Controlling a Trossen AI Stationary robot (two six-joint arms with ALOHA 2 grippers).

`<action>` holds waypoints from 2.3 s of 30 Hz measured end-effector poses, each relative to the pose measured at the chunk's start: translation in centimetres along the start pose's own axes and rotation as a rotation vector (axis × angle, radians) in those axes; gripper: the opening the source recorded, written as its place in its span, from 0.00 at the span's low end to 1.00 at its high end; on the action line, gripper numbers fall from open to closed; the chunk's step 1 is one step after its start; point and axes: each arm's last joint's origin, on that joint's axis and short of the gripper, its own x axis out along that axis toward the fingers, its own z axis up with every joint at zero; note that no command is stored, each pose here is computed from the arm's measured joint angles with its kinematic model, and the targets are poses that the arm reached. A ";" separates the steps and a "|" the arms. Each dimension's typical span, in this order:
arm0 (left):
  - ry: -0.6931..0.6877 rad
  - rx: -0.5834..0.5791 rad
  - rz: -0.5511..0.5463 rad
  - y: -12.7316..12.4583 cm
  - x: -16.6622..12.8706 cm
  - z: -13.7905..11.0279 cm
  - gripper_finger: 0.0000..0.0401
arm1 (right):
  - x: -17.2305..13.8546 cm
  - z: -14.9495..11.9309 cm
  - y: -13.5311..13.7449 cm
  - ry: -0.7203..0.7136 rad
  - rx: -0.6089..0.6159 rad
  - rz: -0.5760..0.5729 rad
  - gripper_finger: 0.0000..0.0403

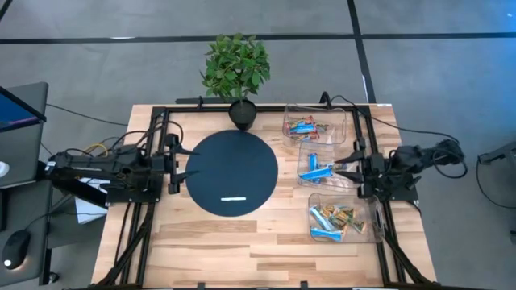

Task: Pick and place Granola Bars by type
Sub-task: Return to Home Position

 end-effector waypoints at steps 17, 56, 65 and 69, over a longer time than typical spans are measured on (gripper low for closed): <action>0.072 -0.095 -0.005 1.5 -1.2 -5.3 0.60 | 1.5 -0.8 -2.3 -0.004 0.000 0.003 0.33; 0.034 -0.168 0.041 -1.7 -2.5 -7.0 0.60 | 0.9 -5.7 -0.6 -0.045 0.059 0.001 0.33; 0.050 -0.146 0.026 -1.8 -2.5 -7.2 0.60 | 1.3 -7.3 -0.5 -0.064 0.039 0.002 0.33; 0.064 -0.139 -0.004 -2.0 -2.5 -7.3 0.60 | 1.4 -7.5 -0.5 -0.043 0.039 0.012 0.33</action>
